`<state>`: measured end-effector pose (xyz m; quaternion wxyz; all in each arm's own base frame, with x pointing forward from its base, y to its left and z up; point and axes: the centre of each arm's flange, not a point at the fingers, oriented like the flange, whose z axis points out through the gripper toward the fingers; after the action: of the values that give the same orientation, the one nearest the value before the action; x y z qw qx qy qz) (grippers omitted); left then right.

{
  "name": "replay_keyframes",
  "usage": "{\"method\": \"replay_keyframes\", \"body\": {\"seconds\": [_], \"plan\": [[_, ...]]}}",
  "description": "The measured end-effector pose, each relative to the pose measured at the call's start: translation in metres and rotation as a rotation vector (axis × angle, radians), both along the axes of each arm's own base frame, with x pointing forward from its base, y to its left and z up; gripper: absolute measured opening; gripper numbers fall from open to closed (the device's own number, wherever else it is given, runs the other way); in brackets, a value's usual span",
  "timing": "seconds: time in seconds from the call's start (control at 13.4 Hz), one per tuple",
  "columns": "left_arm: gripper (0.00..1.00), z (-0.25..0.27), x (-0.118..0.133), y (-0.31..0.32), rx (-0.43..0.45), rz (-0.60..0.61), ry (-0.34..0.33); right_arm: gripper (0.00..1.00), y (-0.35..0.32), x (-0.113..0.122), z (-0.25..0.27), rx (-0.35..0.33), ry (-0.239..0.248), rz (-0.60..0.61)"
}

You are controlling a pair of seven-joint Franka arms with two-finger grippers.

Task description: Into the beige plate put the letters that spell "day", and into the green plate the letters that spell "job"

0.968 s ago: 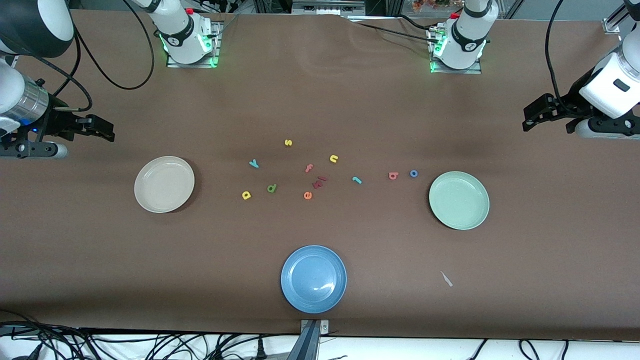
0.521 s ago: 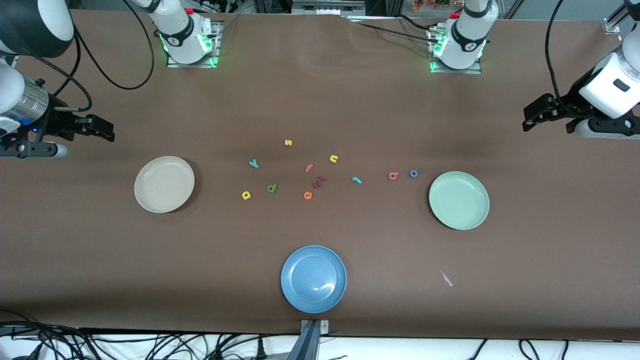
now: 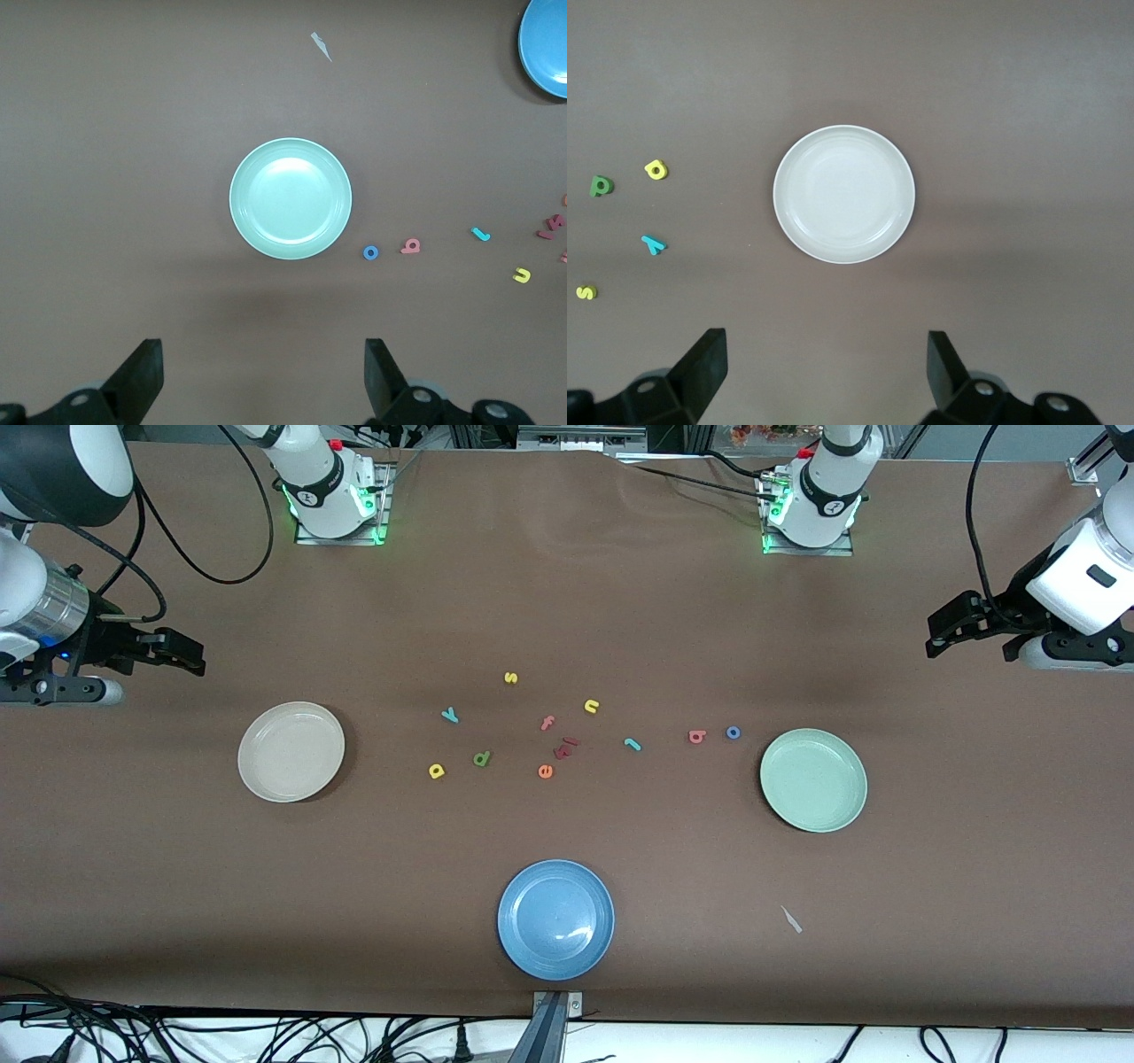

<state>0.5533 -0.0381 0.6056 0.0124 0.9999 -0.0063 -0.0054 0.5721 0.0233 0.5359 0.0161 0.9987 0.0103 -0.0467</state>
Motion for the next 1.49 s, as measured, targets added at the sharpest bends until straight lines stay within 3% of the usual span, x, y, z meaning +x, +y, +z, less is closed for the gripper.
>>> {"method": "replay_keyframes", "body": {"seconds": [0.22,0.6,0.82,1.04,1.19,1.49], "plan": [[1.00,0.000,0.000,0.000,0.000,0.000,0.000,1.00,0.027,0.002,-0.013,0.000,0.025,0.044],[1.00,0.000,0.000,0.000,0.000,0.000,-0.001,1.00,0.112,0.009,-0.075,0.037,0.114,0.138],[1.00,0.001,0.000,0.000,0.000,0.000,-0.001,1.00,0.170,0.011,-0.124,0.037,0.119,0.149],[1.00,0.001,0.000,0.000,0.000,-0.001,-0.001,1.00,0.207,0.003,-0.180,0.028,0.092,0.169],[1.00,0.001,0.000,0.000,0.000,-0.001,-0.001,1.00,0.214,-0.010,-0.214,0.037,0.047,0.183],[1.00,0.000,0.000,-0.002,0.000,-0.003,0.000,1.00,0.237,-0.055,-0.279,0.075,-0.036,0.256]]}}
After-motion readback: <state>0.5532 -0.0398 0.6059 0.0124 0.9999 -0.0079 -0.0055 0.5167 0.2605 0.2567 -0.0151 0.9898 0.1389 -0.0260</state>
